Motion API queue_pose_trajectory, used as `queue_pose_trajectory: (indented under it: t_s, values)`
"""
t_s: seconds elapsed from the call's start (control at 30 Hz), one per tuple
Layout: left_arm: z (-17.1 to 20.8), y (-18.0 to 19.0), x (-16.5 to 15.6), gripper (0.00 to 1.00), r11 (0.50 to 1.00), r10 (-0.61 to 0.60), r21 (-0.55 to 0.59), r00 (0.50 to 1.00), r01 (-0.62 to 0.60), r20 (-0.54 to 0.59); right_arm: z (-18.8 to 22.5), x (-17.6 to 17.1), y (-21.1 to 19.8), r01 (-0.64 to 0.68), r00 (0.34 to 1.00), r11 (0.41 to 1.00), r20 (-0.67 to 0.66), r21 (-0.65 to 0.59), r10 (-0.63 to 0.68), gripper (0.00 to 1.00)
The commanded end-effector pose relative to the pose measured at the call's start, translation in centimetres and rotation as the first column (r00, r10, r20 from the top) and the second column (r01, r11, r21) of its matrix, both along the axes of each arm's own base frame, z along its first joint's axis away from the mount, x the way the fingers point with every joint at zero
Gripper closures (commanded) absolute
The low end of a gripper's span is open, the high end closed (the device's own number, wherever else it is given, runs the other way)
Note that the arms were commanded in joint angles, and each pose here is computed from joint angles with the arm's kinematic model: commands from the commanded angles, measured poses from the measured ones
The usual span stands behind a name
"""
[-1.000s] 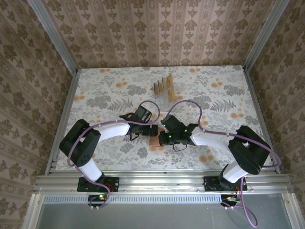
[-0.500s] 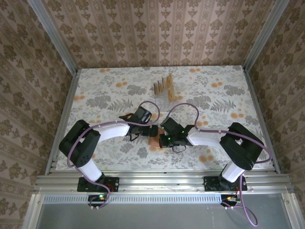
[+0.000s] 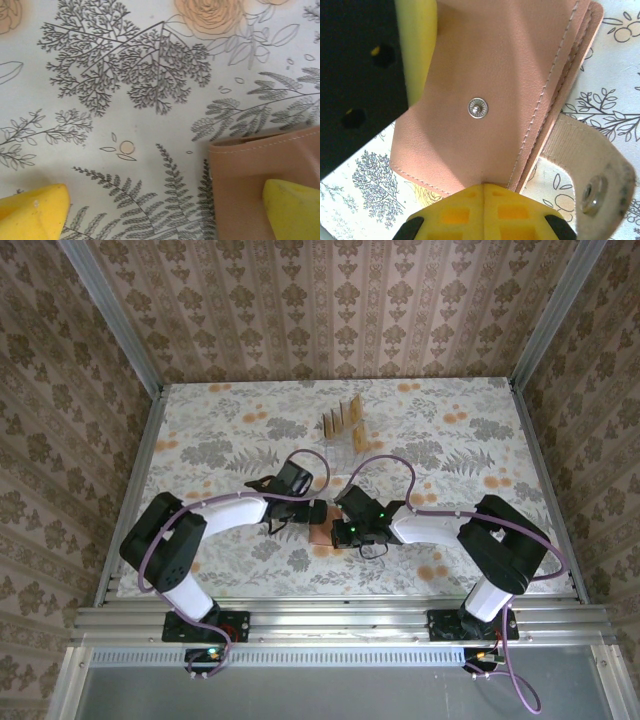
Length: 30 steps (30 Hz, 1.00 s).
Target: Put the credit cards into the card holder
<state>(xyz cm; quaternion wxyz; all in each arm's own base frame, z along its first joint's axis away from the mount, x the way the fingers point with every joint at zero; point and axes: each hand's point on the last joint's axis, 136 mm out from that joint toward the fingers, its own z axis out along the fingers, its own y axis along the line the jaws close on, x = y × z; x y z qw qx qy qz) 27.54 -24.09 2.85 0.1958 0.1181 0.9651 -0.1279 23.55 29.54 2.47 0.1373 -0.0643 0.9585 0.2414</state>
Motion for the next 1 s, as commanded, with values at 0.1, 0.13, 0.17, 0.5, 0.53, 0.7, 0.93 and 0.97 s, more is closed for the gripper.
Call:
queue_pose_trajectory:
  t_s: [0.1, 0.13, 0.17, 0.5, 0.53, 0.7, 0.93, 0.97]
  values:
    - [-1.9, 0.8, -0.2, 0.00, 0.998, -0.010, 0.055, 0.999, 0.012, -0.036, -1.7, -0.5, -0.4, -0.004, 0.999, 0.999, -0.032, -0.045, 0.002, 1.00]
    - [-2.1, 1.0, -0.3, 0.00, 0.998, -0.005, 0.058, 0.999, 0.007, -0.036, -1.7, -0.5, -0.3, -0.004, 1.000, 0.999, -0.031, -0.043, 0.003, 1.00]
    - [-2.3, 1.1, -0.4, 0.00, 0.998, 0.001, 0.061, 0.999, 0.002, -0.035, -1.6, -0.4, -0.3, -0.004, 1.000, 0.999, -0.031, -0.042, 0.003, 1.00]
    - [-3.5, 2.9, -1.3, 0.00, 0.993, 0.064, 0.105, 0.997, -0.058, -0.051, 5.2, 1.8, -1.3, 0.019, 0.998, 1.000, 0.058, 0.016, -0.020, 0.81]
    - [-3.5, 3.0, -1.3, 0.00, 0.992, 0.068, 0.108, 0.996, -0.062, -0.050, 6.0, 2.1, -1.7, 0.029, 0.997, 0.999, 0.070, 0.019, -0.030, 0.80]
    - [-3.8, 3.6, -1.7, 0.00, 0.989, 0.087, 0.125, 0.995, -0.081, -0.044, 8.0, 3.2, -3.9, 0.075, 0.993, 0.997, 0.094, -0.011, -0.074, 0.72]
    - [-4.0, 4.1, -1.9, 0.00, 0.986, 0.103, 0.132, 0.994, -0.098, -0.033, 5.6, 3.7, -5.6, 0.085, 0.996, 0.980, 0.044, -0.180, -0.078, 0.67]
    - [-4.0, 4.1, -1.9, 0.00, 0.987, 0.102, 0.131, 0.994, -0.097, -0.031, 5.3, 3.7, -5.7, 0.083, 0.996, 0.978, 0.037, -0.192, -0.077, 0.67]
